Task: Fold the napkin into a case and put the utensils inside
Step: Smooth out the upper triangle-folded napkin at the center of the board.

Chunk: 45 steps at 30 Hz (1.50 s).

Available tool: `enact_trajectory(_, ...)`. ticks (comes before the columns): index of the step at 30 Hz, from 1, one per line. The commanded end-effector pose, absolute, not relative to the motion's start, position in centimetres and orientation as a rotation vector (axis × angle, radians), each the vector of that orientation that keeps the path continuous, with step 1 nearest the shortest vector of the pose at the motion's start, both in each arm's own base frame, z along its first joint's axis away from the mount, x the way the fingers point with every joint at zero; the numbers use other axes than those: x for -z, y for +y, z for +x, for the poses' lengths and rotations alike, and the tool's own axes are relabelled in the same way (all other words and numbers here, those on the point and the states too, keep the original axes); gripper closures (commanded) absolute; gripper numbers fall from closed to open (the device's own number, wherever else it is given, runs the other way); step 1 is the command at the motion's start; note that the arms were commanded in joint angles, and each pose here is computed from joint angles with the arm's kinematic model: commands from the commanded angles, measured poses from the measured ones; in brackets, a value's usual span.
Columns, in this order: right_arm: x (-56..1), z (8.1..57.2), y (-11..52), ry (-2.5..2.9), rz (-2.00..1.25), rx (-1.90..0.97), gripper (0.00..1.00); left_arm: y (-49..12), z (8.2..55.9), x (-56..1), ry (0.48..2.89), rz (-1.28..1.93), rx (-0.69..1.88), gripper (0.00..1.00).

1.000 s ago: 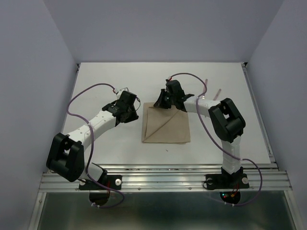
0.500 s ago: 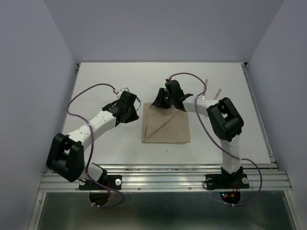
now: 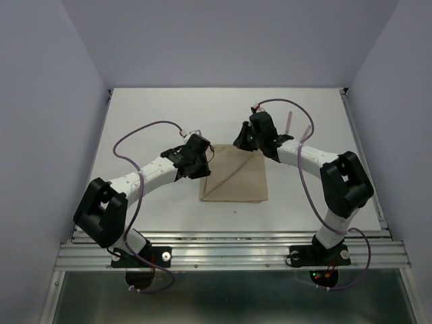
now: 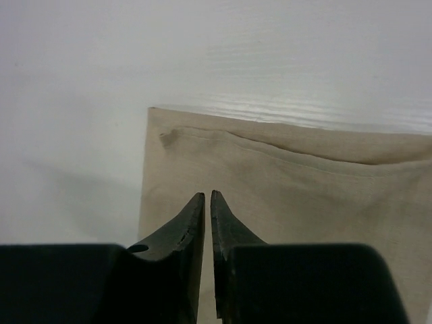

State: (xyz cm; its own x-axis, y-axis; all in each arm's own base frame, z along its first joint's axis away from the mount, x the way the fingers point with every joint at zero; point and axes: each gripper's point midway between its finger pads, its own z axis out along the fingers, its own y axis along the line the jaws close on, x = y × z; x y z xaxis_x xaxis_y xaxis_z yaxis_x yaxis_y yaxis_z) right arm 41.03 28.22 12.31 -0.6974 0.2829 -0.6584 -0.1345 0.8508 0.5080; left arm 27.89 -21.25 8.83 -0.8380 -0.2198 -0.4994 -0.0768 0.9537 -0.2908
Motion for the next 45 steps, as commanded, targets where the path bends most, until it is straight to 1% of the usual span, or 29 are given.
enact_trajectory(1,-9.4,40.7,24.8,2.319,0.119,-0.549,0.90,-26.0,28.5,-10.3,2.533,-0.148,0.529,0.77)
enact_trajectory(2,-9.4,40.9,24.2,2.324,0.125,-0.535,0.93,-26.6,28.3,-10.1,2.539,-0.124,0.557,0.86)
enact_trajectory(3,-9.0,41.0,23.9,2.334,0.121,-0.506,0.93,-27.1,28.4,-9.9,2.530,-0.114,0.584,0.98)
enact_trajectory(4,-8.6,40.8,23.5,2.355,0.121,-0.476,0.94,-27.7,27.9,-9.5,2.549,-0.100,0.628,1.00)
enact_trajectory(11,-7.0,43.2,19.8,2.373,0.180,-0.328,0.95,-27.0,27.3,-5.7,2.628,-0.069,0.548,1.00)
enact_trajectory(18,-4.4,44.5,18.0,2.413,0.195,-0.195,0.97,-26.6,27.5,-4.5,2.648,-0.047,0.491,1.00)
enact_trajectory(23,-5.8,44.5,18.4,2.396,0.212,-0.237,0.98,-26.1,27.8,-5.0,2.631,-0.040,0.447,1.00)
enact_trajectory(27,-8.1,44.7,18.6,2.335,0.229,-0.279,0.96,-25.7,27.8,-6.5,2.603,-0.035,0.450,1.00)
enact_trajectory(31,-9.2,44.7,17.9,2.302,0.245,-0.256,0.96,-25.1,27.3,-7.1,2.595,-0.038,0.449,1.00)
enact_trajectory(37,-8.3,45.1,16.8,2.313,0.267,-0.220,0.96,-24.4,26.2,-5.5,2.632,-0.047,0.432,1.00)
enact_trajectory(45,-5.9,46.5,17.8,2.348,0.248,-0.230,0.96,-24.0,25.8,-4.2,2.656,-0.045,0.405,1.00)
